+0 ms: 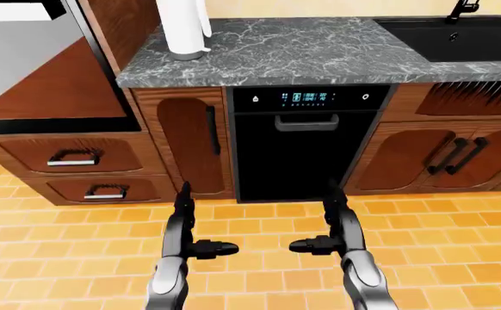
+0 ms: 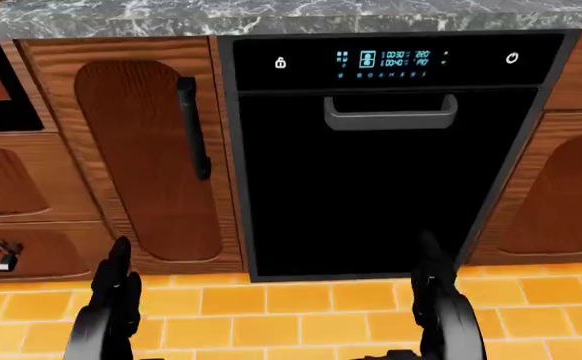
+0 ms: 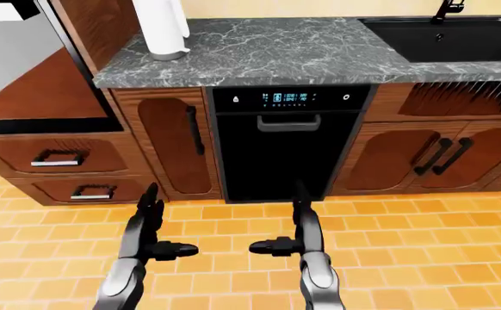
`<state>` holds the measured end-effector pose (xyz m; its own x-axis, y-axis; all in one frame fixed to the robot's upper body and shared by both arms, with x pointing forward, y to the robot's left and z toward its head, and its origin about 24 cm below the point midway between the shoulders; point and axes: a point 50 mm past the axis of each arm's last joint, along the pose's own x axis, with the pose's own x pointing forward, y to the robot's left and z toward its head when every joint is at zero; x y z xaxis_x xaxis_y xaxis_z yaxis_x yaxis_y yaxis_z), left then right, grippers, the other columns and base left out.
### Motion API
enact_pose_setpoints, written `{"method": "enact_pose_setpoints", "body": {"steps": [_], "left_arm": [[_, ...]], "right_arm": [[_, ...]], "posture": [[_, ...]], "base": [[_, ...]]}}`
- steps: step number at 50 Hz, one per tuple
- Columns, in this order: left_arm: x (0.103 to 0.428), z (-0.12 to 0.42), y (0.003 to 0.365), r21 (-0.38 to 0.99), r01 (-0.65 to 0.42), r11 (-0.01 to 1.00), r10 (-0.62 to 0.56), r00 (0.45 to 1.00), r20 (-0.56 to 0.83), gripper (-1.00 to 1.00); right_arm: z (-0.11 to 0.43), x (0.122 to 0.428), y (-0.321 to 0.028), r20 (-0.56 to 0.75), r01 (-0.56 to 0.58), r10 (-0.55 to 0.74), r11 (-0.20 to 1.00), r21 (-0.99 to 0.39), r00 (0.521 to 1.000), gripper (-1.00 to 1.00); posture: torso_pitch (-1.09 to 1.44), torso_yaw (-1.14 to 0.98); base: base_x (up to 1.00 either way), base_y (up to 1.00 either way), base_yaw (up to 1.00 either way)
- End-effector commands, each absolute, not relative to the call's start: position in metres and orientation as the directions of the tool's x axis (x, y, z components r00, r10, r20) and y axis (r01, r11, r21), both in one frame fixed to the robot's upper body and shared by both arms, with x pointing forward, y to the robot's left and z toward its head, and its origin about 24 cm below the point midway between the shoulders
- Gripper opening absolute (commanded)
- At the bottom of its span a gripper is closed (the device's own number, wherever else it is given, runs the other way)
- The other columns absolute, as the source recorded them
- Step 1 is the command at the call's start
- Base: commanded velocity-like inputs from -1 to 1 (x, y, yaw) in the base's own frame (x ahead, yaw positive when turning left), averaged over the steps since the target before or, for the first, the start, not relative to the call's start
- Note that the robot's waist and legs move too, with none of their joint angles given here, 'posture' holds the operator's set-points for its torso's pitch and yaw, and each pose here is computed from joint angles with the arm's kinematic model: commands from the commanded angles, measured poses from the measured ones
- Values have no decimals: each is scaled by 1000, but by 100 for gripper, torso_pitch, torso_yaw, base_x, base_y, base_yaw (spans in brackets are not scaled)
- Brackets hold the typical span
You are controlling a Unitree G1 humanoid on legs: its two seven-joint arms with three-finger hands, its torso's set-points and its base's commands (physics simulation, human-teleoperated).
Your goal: Close the lid of the electric kettle.
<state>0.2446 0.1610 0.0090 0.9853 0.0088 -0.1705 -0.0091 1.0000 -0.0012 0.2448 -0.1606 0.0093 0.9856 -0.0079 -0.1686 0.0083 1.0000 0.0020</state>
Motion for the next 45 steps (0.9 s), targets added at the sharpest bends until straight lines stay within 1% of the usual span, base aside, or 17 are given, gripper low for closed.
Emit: {"method": "enact_pose_setpoints", "body": {"steps": [1,36,45], "left_arm": [[254,41,160,0,3,1000,-3,1000,-1,100],[254,40,159,0,10,1000,-10,1000,-8,100],[254,55,166,-16,-10,1000,10,1000,14,100]], "right_arm": [[41,256,-160,8,-2,2,1000,-9,1000,100],[39,256,-161,3,10,-9,999,-42,1000,100],[43,254,-164,12,19,-18,999,-44,1000,100]], "posture": [[0,0],[0,0],[0,0]], "base": [[0,0,0],[0,0,0],[0,0,0]]}}
